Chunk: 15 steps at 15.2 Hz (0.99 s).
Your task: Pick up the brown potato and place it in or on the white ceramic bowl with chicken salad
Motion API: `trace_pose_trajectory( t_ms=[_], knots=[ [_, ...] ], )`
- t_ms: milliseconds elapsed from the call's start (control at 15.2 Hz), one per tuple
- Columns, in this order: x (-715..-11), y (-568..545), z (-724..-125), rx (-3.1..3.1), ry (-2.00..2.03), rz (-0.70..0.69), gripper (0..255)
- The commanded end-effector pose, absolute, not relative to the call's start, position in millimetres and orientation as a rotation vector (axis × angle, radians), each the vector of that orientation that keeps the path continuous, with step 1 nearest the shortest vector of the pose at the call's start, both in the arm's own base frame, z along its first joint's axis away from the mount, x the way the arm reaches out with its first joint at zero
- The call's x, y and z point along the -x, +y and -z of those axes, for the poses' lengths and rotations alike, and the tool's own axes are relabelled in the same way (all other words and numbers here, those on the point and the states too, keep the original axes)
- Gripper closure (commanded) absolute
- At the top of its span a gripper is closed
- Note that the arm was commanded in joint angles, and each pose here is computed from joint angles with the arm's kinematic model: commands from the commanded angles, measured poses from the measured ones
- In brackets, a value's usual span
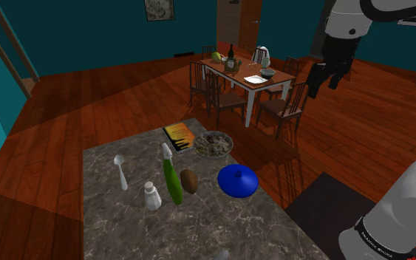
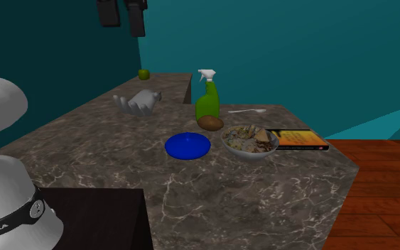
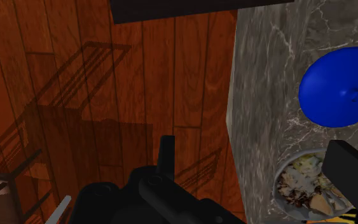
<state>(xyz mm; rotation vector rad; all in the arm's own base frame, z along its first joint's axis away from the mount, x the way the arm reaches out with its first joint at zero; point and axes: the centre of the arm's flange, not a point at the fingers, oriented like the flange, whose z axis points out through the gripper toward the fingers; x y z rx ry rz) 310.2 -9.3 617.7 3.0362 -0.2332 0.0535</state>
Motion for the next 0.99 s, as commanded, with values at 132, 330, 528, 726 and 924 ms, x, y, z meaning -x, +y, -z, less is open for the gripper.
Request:
trace_pose_trajectory(
  t_ms=[132, 330, 528, 726, 924],
  knots=[
    [-320, 6, -601, -3.049, -0.238, -0.051, 0],
    [-335, 31, -576, -3.067, -0.244, -0.047, 0],
    [-351, 55, -552, -3.086, -0.251, -0.043, 0],
    [-366, 80, -529, -3.104, -0.258, -0.039, 0],
    [-381, 105, -505, -3.123, -0.265, -0.035, 0]
  ],
)
